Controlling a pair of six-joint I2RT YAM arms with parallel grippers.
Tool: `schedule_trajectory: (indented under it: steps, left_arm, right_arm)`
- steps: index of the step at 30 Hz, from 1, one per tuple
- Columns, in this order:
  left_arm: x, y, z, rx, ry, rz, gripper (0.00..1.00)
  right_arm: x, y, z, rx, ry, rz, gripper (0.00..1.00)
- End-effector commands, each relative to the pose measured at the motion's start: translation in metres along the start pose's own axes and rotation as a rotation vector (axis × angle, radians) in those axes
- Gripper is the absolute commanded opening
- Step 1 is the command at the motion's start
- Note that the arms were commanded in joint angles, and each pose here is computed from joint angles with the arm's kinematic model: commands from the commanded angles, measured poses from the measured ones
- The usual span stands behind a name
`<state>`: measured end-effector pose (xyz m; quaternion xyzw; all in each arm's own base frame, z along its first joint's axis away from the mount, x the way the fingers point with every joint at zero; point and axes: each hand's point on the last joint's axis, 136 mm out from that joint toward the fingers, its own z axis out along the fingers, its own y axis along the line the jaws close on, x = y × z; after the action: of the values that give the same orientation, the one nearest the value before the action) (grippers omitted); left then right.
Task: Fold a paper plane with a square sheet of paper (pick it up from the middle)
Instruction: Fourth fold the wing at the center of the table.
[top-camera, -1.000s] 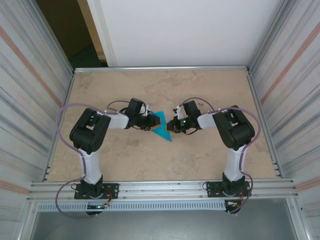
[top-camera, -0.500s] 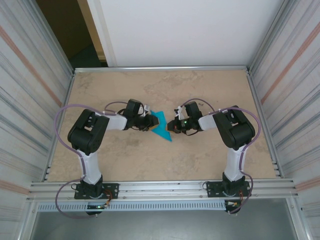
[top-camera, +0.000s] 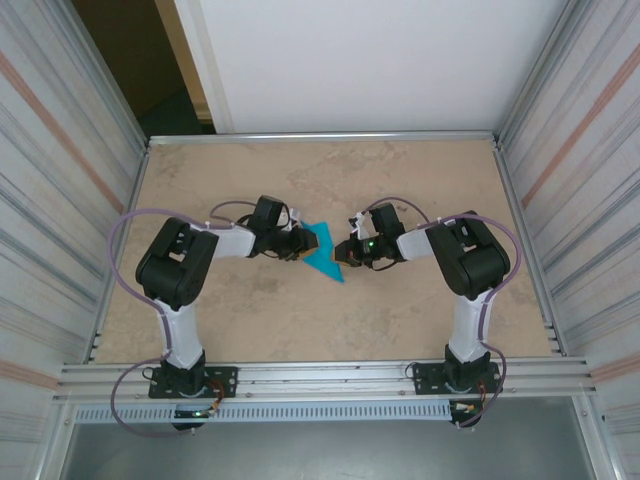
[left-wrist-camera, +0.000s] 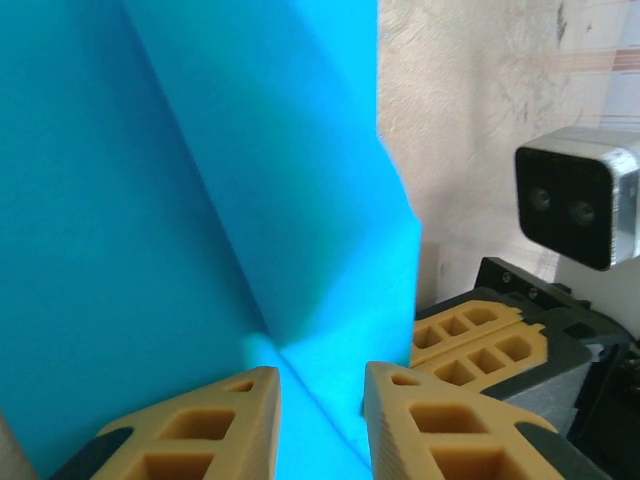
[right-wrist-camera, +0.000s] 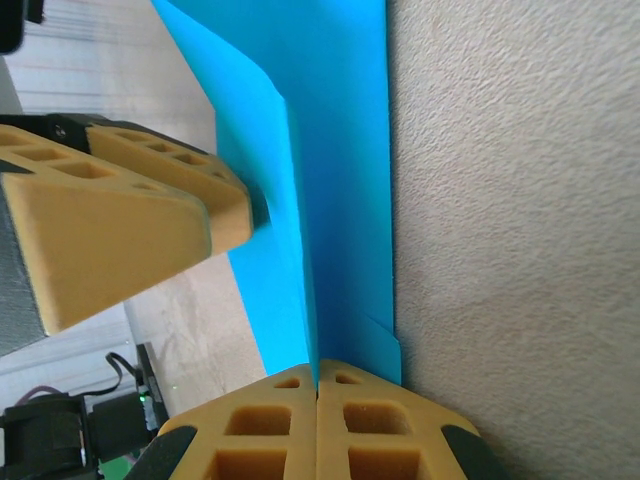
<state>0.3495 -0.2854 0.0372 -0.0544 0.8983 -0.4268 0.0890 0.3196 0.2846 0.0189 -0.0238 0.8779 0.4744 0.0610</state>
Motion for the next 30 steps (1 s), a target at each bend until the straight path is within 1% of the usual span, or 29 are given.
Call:
schedule_trajectory:
  steps: [1, 4, 11, 24, 30]
  left_arm:
    - [-0.011, -0.033, -0.01, 0.089, -0.035, 0.065, 0.26]
    - [-0.012, -0.038, -0.012, 0.121, -0.047, 0.082, 0.23]
    - [-0.008, -0.028, -0.001, 0.106, -0.015, 0.067, 0.18]
    - [-0.005, -0.011, 0.016, 0.05, 0.028, 0.046, 0.16]
    - [0.001, 0.005, 0.022, -0.022, 0.06, 0.012, 0.16]
  right_arm:
    - [0.032, -0.048, 0.004, 0.144, 0.084, 0.163, 0.05]
    - [0.033, -0.051, 0.004, 0.156, 0.088, 0.172, 0.04]
    - [0.034, -0.055, 0.004, 0.174, 0.095, 0.181, 0.04]
    - [0.036, -0.06, 0.004, 0.191, 0.097, 0.186, 0.04]
    - [0.038, -0.061, 0.004, 0.191, 0.099, 0.186, 0.04]
